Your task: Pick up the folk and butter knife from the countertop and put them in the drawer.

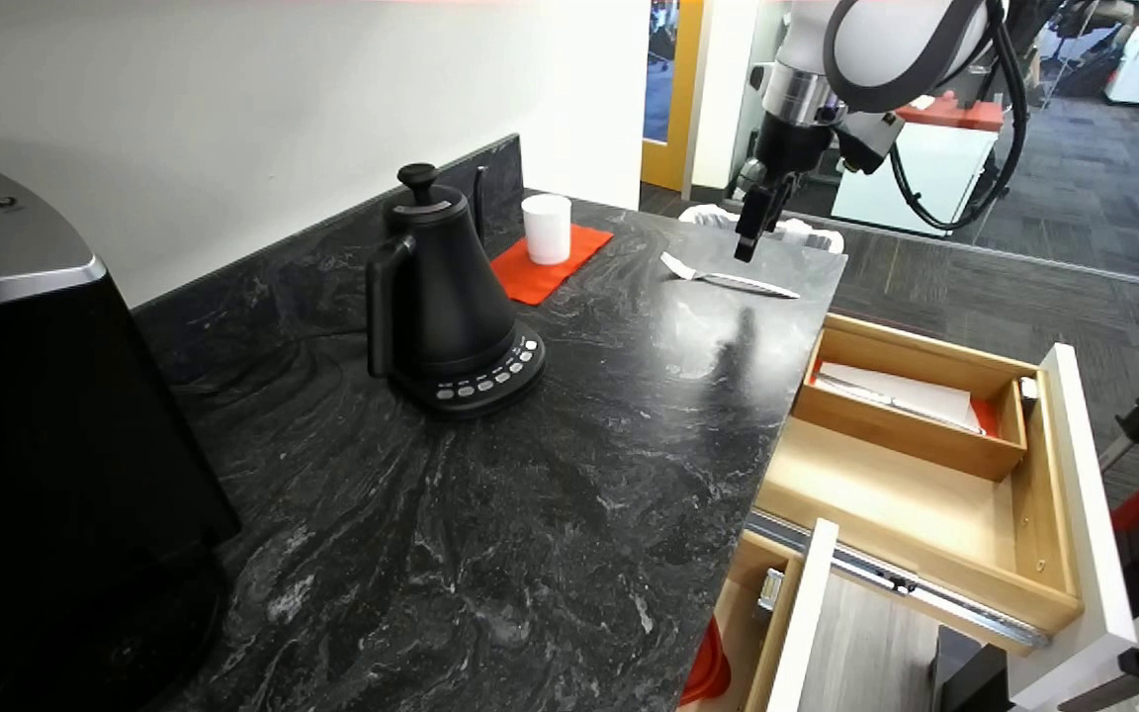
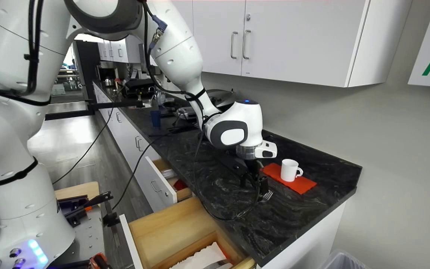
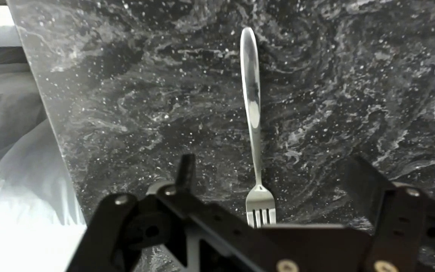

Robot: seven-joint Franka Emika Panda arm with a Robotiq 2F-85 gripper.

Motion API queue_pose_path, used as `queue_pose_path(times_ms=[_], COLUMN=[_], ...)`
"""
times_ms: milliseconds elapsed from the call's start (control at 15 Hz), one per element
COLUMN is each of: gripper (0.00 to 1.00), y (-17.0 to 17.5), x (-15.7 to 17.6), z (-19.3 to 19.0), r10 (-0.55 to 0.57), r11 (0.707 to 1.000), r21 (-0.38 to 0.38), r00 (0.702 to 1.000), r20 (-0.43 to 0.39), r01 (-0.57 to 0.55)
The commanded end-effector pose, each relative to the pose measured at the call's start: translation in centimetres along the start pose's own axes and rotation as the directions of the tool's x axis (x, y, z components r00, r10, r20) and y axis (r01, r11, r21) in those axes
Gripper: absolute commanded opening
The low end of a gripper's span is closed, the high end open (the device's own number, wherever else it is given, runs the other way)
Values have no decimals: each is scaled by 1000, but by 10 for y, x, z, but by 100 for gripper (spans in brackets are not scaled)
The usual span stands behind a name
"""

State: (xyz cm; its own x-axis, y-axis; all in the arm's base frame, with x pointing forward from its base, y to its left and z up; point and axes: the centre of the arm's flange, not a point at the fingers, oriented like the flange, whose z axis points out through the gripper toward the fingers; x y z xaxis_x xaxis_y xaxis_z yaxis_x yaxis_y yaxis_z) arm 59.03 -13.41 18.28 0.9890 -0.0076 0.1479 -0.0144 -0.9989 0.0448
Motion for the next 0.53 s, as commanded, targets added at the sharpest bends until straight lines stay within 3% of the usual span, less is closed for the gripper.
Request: queue_pose_path(times_ms=[0, 333, 400, 467], gripper=[100, 99, 77, 74], y=[10, 13, 14, 14], x=[15, -3, -4, -5], z=[16, 36, 39, 41], r10=[4, 10, 9, 9], r11=[1000, 1000, 1000, 1000], r21=[17, 22, 22, 24], r00=[1000, 999, 999, 999], r20=[9, 38, 43, 49], r01=[-4, -11, -10, -10])
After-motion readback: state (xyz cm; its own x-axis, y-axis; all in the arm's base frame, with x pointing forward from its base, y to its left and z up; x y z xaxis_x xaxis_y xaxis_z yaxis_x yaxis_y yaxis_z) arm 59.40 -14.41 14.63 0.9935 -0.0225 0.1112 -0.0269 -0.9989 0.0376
